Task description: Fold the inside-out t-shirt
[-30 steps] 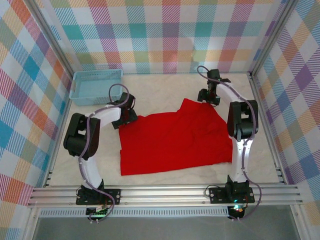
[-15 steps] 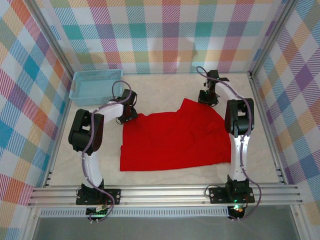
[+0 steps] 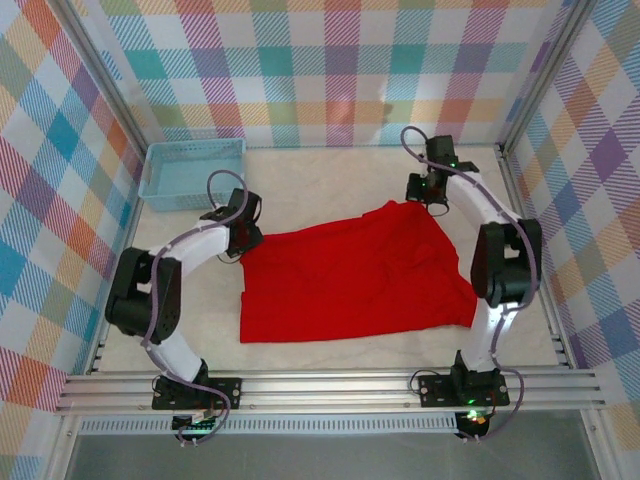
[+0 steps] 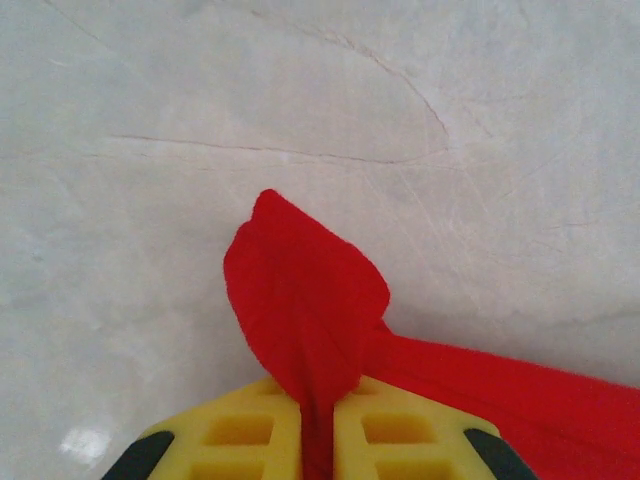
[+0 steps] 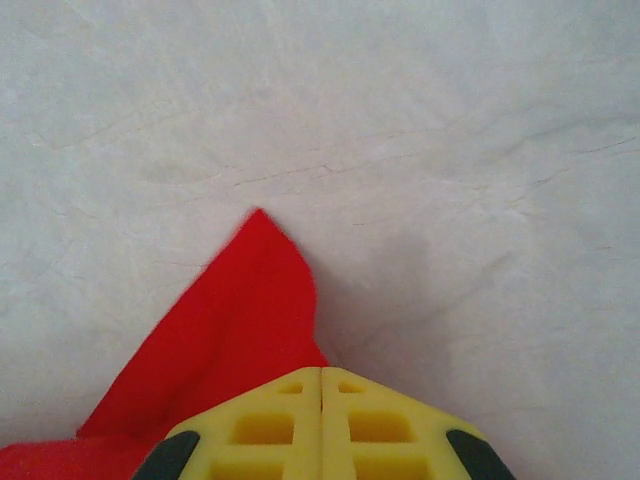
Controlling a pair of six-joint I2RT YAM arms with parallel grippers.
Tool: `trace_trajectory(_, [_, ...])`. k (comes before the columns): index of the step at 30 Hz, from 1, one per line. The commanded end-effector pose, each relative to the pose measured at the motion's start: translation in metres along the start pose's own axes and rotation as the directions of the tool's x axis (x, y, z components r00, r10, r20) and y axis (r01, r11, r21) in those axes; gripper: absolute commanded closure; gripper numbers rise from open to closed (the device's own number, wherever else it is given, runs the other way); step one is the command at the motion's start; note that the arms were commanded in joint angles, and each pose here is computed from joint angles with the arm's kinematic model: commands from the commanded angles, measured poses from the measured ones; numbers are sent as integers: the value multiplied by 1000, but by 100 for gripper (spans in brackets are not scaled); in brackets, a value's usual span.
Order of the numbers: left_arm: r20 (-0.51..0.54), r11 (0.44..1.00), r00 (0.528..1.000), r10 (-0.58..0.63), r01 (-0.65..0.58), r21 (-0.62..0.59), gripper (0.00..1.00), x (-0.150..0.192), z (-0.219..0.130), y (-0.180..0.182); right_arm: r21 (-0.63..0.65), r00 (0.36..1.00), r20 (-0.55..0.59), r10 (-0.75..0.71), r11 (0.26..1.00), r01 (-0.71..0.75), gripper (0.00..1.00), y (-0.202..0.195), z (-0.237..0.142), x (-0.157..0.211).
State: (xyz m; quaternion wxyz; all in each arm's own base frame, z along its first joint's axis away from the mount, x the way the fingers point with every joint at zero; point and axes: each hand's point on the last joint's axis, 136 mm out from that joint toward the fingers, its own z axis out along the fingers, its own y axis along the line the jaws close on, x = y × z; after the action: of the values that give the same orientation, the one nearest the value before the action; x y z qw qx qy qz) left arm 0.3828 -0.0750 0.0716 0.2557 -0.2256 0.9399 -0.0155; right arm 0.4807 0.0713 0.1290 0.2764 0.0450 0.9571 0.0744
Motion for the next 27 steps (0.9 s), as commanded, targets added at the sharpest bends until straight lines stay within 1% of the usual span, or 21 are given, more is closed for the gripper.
trace_trajectory(1, [46, 1000, 999, 0, 2, -29, 87, -4, -11, 15, 33, 999, 33, -11, 999, 10, 90, -8, 0, 6])
trace_trajectory(4, [21, 1000, 1000, -14, 14, 22, 91, 10, -18, 14, 2, 999, -8, 33, 999, -33, 90, -6, -2, 33])
trace_trajectory(6, [7, 998, 1000, -22, 21, 63, 90, 23, -25, 14, -20, 998, -28, 63, 998, -63, 90, -4, -8, 55])
trace_trajectory(8, [-6, 996, 1000, -8, 9, 90, 87, 38, -32, 15, -30, 995, -44, 89, 995, -90, 87, -2, -15, 77])
trace_trajectory(10, [-34, 993, 999, 15, -11, 119, 82, 55, -37, 15, 3, 989, -77, 128, 992, -128, 84, -11, -19, 100])
trace_trajectory(12, [-67, 992, 997, 27, -19, 123, 82, 70, -37, 18, 67, 983, -97, 155, 987, -149, 83, -24, -23, 116])
trace_trajectory(13, [-75, 992, 997, 32, -22, 125, 81, 76, -38, 20, 95, 980, -104, 169, 983, -160, 79, -30, -24, 124])
trace_trajectory(14, [-80, 992, 996, 31, -20, 126, 79, 80, -38, 23, 118, 977, -116, 177, 979, -163, 71, -34, -24, 131])
trace_trajectory(15, [-86, 993, 996, 27, -17, 121, 76, 85, -39, 27, 145, 973, -134, 188, 975, -169, 67, -39, -25, 139])
trace_trajectory(17, [-87, 996, 996, 20, -11, 94, 64, 90, -42, 37, 155, 969, -154, 193, 973, -169, 62, -42, -24, 148])
trace_trajectory(19, [-74, 998, 997, 21, -16, 55, 45, 90, -44, 48, 134, 967, -147, 206, 973, -187, 57, -40, -25, 144])
trace_trajectory(20, [-66, 999, 998, 19, -17, 40, 40, 87, -45, 51, 108, 970, -136, 203, 976, -190, 55, -36, -27, 137])
trace_trajectory(22, [-50, 999, 999, 5, -3, 37, 34, 74, -47, 53, 69, 974, -101, 203, 978, -197, 49, -28, -32, 114])
trace_trajectory(24, [-55, 999, 998, -33, 35, 40, 30, 60, -46, 56, 68, 972, -90, 217, 975, -211, 46, -26, -32, 96])
trace_trajectory(27, [-79, 996, 995, -54, 59, 66, 28, 43, -39, 48, 63, 958, -109, 265, 964, -259, 45, -27, -20, 71])
